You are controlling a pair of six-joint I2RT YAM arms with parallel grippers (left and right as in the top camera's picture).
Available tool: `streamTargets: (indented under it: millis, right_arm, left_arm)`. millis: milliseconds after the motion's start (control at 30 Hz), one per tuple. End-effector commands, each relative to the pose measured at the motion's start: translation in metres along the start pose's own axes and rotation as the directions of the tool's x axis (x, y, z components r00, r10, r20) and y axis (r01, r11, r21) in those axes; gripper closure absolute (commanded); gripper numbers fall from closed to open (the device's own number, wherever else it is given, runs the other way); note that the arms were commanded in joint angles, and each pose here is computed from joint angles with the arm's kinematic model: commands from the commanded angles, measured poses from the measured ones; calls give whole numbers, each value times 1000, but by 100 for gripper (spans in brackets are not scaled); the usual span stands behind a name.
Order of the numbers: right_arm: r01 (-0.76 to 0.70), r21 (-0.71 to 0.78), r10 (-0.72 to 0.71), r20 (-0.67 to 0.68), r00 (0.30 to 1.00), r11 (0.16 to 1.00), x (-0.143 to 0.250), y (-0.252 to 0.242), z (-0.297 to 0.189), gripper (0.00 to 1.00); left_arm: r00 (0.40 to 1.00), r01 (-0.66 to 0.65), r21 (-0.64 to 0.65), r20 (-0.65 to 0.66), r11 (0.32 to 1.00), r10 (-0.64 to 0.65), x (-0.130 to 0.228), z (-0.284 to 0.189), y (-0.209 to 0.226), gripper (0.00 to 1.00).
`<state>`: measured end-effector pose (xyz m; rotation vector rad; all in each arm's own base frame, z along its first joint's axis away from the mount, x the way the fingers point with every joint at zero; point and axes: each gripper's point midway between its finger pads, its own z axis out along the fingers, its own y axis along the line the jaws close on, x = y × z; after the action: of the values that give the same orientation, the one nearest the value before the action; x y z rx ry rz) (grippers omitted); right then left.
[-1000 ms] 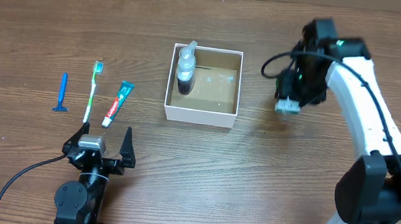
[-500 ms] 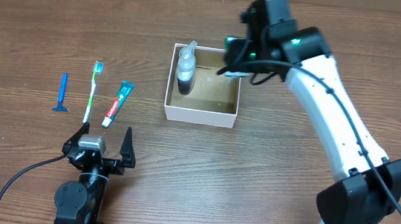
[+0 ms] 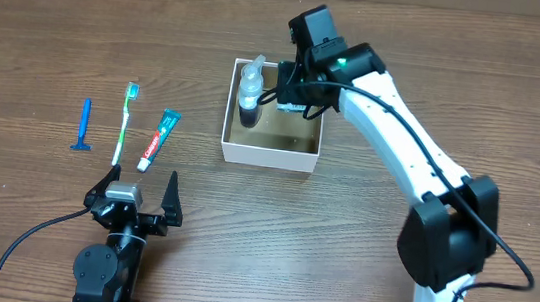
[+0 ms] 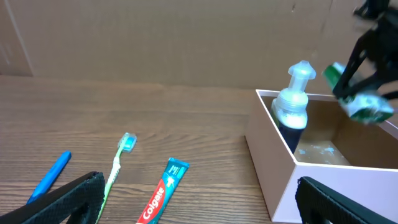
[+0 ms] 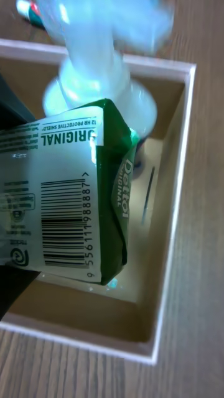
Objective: Pack container
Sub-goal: 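Carry the soap bar left and lower it into the box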
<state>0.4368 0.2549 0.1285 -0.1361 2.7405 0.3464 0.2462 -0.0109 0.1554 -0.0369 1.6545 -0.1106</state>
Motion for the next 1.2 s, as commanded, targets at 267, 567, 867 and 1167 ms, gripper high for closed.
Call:
streamTargets:
  millis: [267, 567, 867, 1167]
  right_arm:
    - [-37, 24, 37, -9, 999, 999, -1, -4, 24, 55]
    - [-45, 53, 49, -67, 997, 998, 12, -11, 59, 55]
    - [-45, 57, 50, -76, 996, 997, 15, -14, 75, 55]
    - [-42, 57, 47, -76, 996, 997, 14, -14, 75, 38]
  left_arm:
    - [1000, -22, -19, 7, 1000, 22, -1, 0, 4, 0]
    - [1000, -22, -19, 6, 1000, 22, -1, 0, 4, 0]
    - [1000, -22, -19, 6, 1000, 22, -1, 0, 4, 0]
    - [1000, -22, -19, 6, 1000, 22, -1, 0, 4, 0]
